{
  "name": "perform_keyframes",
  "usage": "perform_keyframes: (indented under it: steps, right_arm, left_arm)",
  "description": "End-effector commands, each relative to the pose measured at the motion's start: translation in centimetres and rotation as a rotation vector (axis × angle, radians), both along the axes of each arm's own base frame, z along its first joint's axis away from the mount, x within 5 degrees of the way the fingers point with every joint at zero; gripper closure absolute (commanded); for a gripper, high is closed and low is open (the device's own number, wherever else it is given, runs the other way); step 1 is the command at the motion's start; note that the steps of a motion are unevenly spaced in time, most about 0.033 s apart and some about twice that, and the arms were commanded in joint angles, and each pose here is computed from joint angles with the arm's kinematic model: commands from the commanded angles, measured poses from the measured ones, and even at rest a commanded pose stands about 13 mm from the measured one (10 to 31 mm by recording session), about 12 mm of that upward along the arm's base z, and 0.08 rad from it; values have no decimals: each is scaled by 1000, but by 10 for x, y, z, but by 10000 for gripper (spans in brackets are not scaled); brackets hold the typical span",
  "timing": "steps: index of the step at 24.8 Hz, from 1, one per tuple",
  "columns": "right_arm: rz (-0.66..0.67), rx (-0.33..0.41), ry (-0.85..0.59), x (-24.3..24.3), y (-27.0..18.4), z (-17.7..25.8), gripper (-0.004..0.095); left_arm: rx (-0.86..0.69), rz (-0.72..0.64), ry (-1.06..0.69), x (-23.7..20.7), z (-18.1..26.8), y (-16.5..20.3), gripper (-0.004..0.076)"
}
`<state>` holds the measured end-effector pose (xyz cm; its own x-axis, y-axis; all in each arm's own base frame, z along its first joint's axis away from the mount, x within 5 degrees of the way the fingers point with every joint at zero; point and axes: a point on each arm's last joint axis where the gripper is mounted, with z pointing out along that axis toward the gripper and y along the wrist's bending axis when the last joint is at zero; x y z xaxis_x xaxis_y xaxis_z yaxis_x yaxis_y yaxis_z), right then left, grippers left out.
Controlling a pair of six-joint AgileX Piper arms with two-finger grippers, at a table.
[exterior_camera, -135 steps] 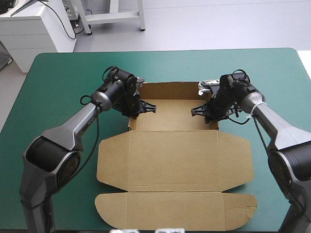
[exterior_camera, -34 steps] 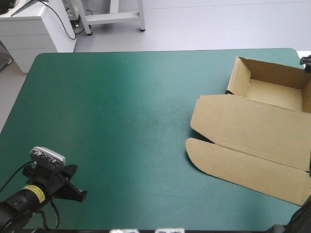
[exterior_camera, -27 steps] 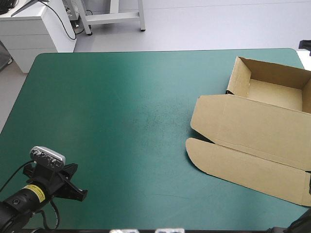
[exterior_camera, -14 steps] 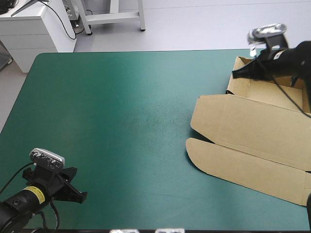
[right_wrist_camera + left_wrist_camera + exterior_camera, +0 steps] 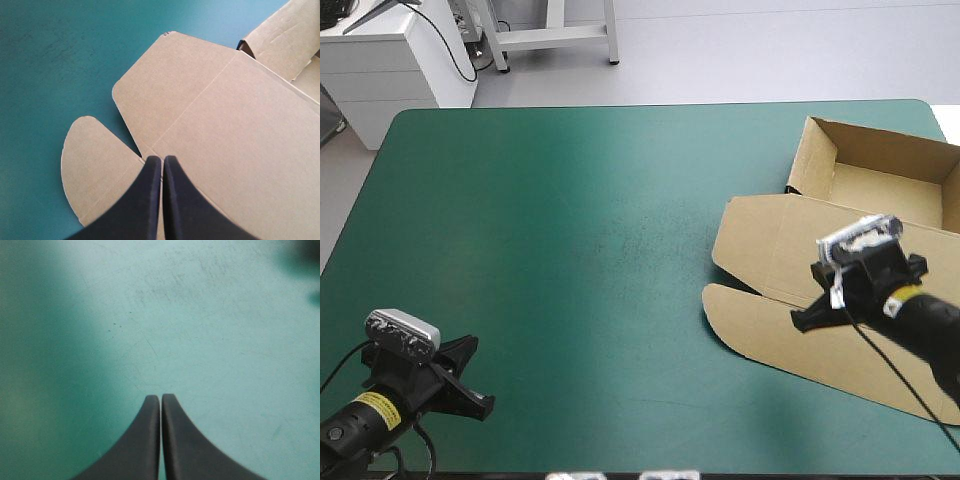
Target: Fold the box
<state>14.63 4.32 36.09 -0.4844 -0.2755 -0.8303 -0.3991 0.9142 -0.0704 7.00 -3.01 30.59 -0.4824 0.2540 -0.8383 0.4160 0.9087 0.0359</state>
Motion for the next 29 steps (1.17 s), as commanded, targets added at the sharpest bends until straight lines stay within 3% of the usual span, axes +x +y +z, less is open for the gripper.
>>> perform_keyframes:
  steps: [1,6,12,29]
  right_arm:
    - [-27,46,-185,-33,-9,-10,910]
    - [-37,45,-304,-77,-20,-33,910]
    - [-84,105,-400,-109,-30,-45,910]
    - [-71,59,-305,-128,-34,-65,910]
  left_arm:
    - [-36,-20,-99,-3,8,1,731]
    - [-47,-21,-106,-13,-9,6,731]
    - [-87,-23,-160,-27,-15,14,731]
    - [-125,-25,-197,-37,-19,18,731]
